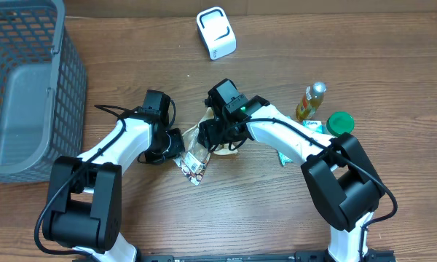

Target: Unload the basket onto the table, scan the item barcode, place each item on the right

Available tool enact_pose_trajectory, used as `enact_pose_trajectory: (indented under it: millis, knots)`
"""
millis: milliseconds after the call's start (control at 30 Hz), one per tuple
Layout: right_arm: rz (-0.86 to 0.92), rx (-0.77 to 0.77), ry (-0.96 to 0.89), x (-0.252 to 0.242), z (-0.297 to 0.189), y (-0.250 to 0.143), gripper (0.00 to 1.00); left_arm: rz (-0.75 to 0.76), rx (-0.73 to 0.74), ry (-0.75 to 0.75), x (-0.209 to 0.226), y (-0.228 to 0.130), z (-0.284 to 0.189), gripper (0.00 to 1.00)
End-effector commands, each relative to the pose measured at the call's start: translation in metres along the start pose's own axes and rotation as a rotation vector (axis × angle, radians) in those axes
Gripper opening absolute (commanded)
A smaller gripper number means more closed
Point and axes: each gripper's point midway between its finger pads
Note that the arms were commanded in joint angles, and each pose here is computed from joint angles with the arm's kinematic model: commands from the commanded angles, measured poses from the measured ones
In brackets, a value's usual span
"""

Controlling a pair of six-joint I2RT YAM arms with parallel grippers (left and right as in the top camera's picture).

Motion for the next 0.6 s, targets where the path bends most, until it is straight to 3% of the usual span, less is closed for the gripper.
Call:
enact_pose_trajectory:
  millis: [0,567]
  knots:
    - [0.000,0.079,0.116,0.019,0.003,-0.016,0.66,0.003,0.044,0.013,0.004,-0.009,0.014,0.04]
    - [0.071,0.160,0.269,0.038,0.007,-0.034,0.62,0.003,0.043,0.016,0.004,-0.009,0.014,0.04]
Point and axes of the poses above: each gripper's point midway between its finger pads, its own z axis out along the fingers, its own x axis along the line the jaws close on, y = z × x, and after that the axes turned 8 degrees about z, right-handed
